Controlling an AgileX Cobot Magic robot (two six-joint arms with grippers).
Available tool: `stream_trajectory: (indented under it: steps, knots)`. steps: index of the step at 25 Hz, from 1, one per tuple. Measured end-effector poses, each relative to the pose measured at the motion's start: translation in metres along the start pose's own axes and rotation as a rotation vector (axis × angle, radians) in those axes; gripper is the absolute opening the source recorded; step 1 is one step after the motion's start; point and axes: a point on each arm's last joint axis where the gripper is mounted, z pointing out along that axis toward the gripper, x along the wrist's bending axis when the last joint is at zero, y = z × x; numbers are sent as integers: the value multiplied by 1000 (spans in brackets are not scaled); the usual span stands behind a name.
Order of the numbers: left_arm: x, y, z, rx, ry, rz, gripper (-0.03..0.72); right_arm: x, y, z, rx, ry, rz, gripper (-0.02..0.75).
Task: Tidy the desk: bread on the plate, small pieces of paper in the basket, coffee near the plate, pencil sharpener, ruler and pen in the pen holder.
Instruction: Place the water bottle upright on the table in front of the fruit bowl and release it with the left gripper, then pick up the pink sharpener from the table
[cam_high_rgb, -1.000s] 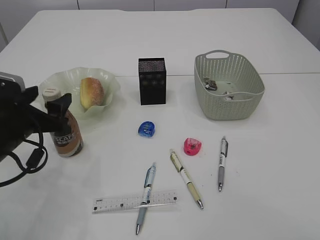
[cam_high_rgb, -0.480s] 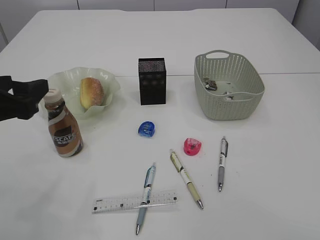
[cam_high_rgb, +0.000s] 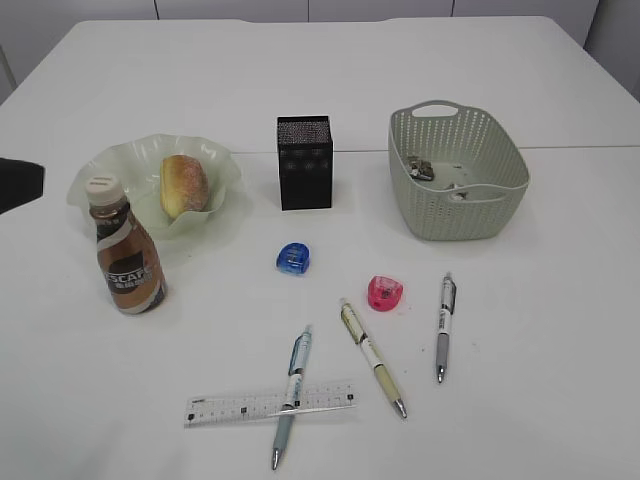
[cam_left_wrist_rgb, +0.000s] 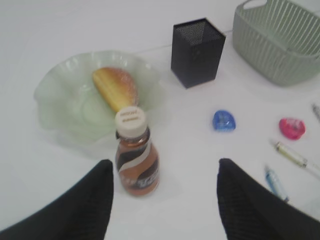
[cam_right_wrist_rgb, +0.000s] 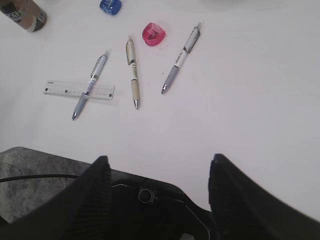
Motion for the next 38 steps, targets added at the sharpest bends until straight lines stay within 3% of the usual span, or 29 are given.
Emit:
stream_trajectory:
  steps: [2,6,10,17,25,38]
  knots:
    - [6,3,-5,91,24,41,477,1,0,0,1,12,4,451]
    - [25,8,-18,271,122,41,476,3,0,0,2,31,10,451]
    - [36,11,-33,432,207,-58,476,4,2,4,21,41,62,451]
    - [34,-5,-54,740,261,-206,476,13,35,21,97,118,173,451]
    - [33,-8,-57,782,270,-228,468,13,86,60,183,103,202,451]
    - [32,-8,-57,779,261,-235,445,2,105,129,326,56,235,451]
